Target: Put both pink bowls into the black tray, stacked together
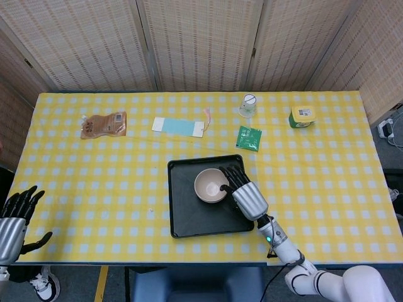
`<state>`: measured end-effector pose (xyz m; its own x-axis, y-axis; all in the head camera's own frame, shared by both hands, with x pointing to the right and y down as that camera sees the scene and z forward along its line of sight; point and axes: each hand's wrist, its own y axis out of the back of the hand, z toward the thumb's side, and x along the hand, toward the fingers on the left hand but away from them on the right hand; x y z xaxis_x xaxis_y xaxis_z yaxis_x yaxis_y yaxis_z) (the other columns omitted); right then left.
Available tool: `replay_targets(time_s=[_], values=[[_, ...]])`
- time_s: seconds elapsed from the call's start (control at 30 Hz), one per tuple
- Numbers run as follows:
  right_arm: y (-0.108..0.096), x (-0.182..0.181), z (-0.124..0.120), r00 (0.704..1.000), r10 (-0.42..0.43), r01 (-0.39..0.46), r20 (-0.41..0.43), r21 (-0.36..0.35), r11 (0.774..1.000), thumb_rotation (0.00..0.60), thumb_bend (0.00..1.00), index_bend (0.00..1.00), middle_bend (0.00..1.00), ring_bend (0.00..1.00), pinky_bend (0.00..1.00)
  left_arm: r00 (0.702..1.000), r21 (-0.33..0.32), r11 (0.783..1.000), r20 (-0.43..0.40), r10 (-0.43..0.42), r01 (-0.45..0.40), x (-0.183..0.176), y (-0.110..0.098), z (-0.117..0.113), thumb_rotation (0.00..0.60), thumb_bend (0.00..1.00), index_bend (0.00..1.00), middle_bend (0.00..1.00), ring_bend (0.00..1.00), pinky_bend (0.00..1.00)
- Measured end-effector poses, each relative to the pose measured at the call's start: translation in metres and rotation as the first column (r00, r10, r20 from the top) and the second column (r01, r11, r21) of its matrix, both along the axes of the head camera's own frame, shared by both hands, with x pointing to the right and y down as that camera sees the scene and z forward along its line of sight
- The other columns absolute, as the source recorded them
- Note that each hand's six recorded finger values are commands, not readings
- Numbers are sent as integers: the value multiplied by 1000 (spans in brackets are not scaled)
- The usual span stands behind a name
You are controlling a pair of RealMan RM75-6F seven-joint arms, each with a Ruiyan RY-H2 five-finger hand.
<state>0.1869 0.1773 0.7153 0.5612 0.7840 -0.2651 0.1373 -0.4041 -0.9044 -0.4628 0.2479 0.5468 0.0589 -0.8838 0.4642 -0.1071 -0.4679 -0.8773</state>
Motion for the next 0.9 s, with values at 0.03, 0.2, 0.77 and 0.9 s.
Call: replay_targets(time_s=[0.03,0.2,0.77,0.9], values=[[0,3,-3,1000,6,-6,4,5,1000,600,498,311,0,0,0,1000,1,1000,1,0,0,0,0,0,600,257,0,0,0,0],[3,30,-25,999,44,-44,-17,16,999,600,473,55,0,0,0,1000,-6,1000,7,1,-1,-1,0,1,600,257,0,0,0,0],[47,230,-145,793,479,-475,-376,110,873,600,424,0,0,0,0,999,-3,999,21,39,-39,10,0,10,600,257,0,0,0,0],[47,242,-156,791,512,-502,-334,123,856,600,425,0,0,0,0,999,7,1000,31,30,-30,10,-2,11,600,258,0,0,0,0]])
